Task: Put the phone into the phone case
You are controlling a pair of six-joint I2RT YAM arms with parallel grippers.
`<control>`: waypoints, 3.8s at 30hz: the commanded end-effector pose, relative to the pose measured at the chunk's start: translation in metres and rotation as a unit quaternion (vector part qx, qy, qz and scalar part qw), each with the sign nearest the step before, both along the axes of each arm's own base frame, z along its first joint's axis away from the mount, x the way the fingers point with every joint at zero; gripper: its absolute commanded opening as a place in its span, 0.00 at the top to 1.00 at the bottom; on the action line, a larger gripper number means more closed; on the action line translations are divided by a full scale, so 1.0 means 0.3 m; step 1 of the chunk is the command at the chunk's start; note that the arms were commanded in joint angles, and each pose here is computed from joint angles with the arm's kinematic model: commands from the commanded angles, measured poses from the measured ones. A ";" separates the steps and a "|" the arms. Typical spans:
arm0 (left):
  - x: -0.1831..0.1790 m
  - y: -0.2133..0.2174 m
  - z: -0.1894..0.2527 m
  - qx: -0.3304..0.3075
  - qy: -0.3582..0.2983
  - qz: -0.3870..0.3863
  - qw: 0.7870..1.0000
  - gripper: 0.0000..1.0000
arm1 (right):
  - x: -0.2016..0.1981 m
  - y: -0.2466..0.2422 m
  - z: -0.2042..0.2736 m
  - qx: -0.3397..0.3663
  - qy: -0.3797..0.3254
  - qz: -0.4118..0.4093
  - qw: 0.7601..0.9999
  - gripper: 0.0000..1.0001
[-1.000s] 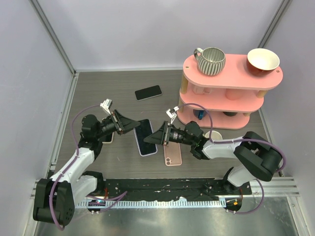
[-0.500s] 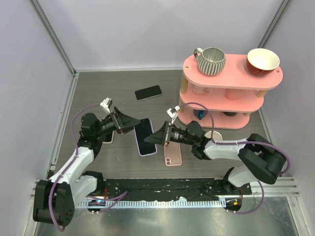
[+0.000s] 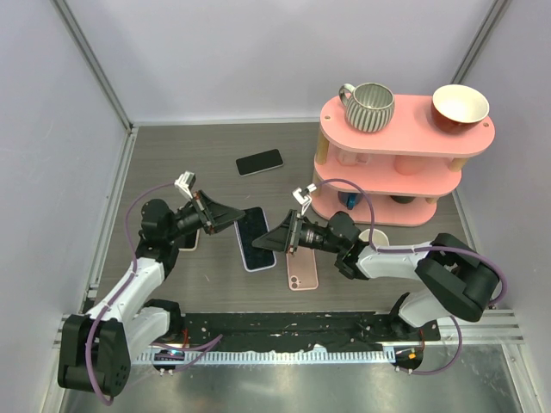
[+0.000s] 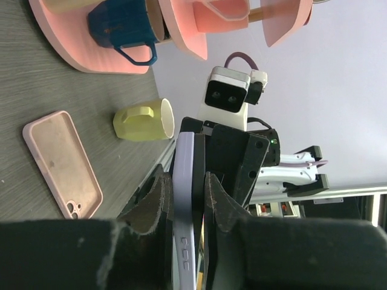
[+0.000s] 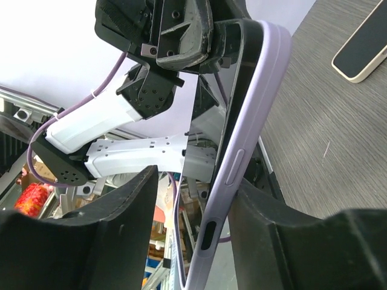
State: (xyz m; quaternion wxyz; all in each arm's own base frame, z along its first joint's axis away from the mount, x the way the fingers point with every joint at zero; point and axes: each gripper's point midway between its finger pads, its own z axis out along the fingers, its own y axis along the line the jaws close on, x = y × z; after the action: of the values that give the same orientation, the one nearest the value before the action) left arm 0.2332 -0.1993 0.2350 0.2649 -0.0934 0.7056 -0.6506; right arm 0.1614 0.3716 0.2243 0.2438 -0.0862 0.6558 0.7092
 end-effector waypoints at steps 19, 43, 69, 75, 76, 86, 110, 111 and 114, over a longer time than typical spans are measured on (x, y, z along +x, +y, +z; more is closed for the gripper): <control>-0.014 0.006 0.027 0.057 -0.004 -0.013 0.998 0.41 | 0.018 -0.020 0.130 0.053 -0.074 -0.014 0.996 0.90; -0.010 -0.007 0.024 0.036 -0.010 -0.030 0.999 1.00 | 0.035 0.008 0.074 0.006 -0.081 -0.007 0.997 0.61; -0.089 -0.026 0.007 0.014 -0.027 -0.040 0.999 0.50 | 0.053 0.004 0.206 0.066 -0.087 -0.025 0.994 0.93; -0.094 -0.037 0.021 0.009 -0.033 -0.048 0.998 0.68 | 0.056 0.006 0.196 0.062 -0.081 -0.029 0.994 0.87; -0.097 -0.039 0.025 0.008 -0.034 -0.051 0.998 0.78 | 0.058 0.004 0.199 0.062 -0.081 -0.031 0.994 0.84; -0.135 -0.046 0.055 0.006 -0.062 -0.082 0.995 1.00 | 0.074 -0.024 0.244 0.044 -0.074 -0.063 0.994 0.41; -0.177 -0.056 0.020 0.012 -0.047 -0.137 0.989 1.00 | 0.179 -0.083 0.256 -0.023 -0.112 -0.119 0.986 0.89; -0.169 -0.056 0.021 0.012 -0.044 -0.135 0.990 1.00 | 0.184 -0.083 0.259 -0.029 -0.119 -0.122 0.985 0.96; -0.154 -0.058 0.009 0.024 -0.032 -0.133 0.990 1.00 | 0.201 -0.087 0.238 -0.062 -0.137 -0.131 0.980 0.99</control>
State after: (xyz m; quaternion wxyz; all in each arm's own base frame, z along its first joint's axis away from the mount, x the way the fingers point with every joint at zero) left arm 0.1873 -0.2141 0.2308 0.2173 0.0177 0.7123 -0.6671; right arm 0.2161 0.3425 0.2484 0.3463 -0.0572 0.7094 0.6112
